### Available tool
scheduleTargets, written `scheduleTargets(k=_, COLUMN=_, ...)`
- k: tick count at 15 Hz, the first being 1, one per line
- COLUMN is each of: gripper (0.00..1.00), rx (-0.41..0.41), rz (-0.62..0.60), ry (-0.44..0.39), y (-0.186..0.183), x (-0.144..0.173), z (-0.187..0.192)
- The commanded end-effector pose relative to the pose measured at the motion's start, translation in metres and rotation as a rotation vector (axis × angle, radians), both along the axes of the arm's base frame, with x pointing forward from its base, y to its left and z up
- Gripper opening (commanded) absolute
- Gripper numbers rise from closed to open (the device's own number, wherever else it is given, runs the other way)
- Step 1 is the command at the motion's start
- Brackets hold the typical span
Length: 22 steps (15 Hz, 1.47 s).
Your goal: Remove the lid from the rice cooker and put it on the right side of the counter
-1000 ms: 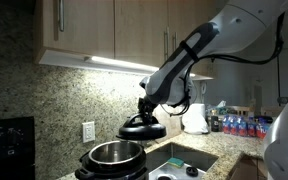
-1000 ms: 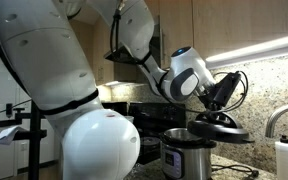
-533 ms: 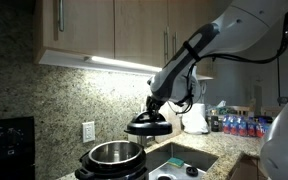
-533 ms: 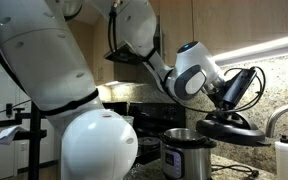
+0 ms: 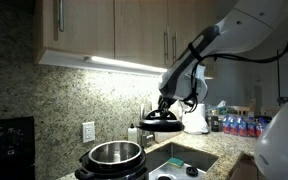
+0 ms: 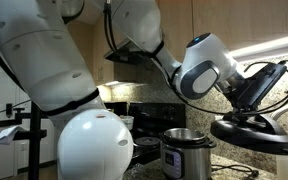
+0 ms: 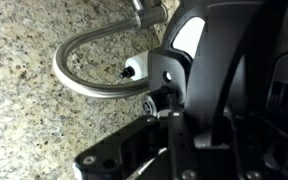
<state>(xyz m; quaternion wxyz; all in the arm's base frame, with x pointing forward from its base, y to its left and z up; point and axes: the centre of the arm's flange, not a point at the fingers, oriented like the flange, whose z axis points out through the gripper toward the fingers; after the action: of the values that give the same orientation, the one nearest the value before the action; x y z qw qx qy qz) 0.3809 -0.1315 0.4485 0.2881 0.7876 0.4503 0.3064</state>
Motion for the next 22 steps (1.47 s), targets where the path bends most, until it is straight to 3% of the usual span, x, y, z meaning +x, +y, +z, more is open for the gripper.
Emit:
scheduleTargets(k=1, gripper=0.02, rx=0.007, rz=-0.079, ry=-0.049, y=-0.016, x=-0.028, z=0.016)
scheduleTargets(k=16, gripper=0.02, rx=0.029, rz=-0.296, ry=-0.044, y=-0.085, x=-0.051, z=0.017)
scheduleTargets(k=19, gripper=0.02, rx=0.008, rz=-0.273, ry=-0.03, y=-0.064, x=-0.049, z=0.011)
scheduleTargets(k=20, gripper=0.03, rx=0.015, rz=-0.271, ry=-0.002, y=-0.089, x=-0.044, z=-0.001)
scheduleTargets(k=22, gripper=0.03, rx=0.008, rz=-0.254, ry=0.005, y=-0.08, x=-0.038, z=-0.002)
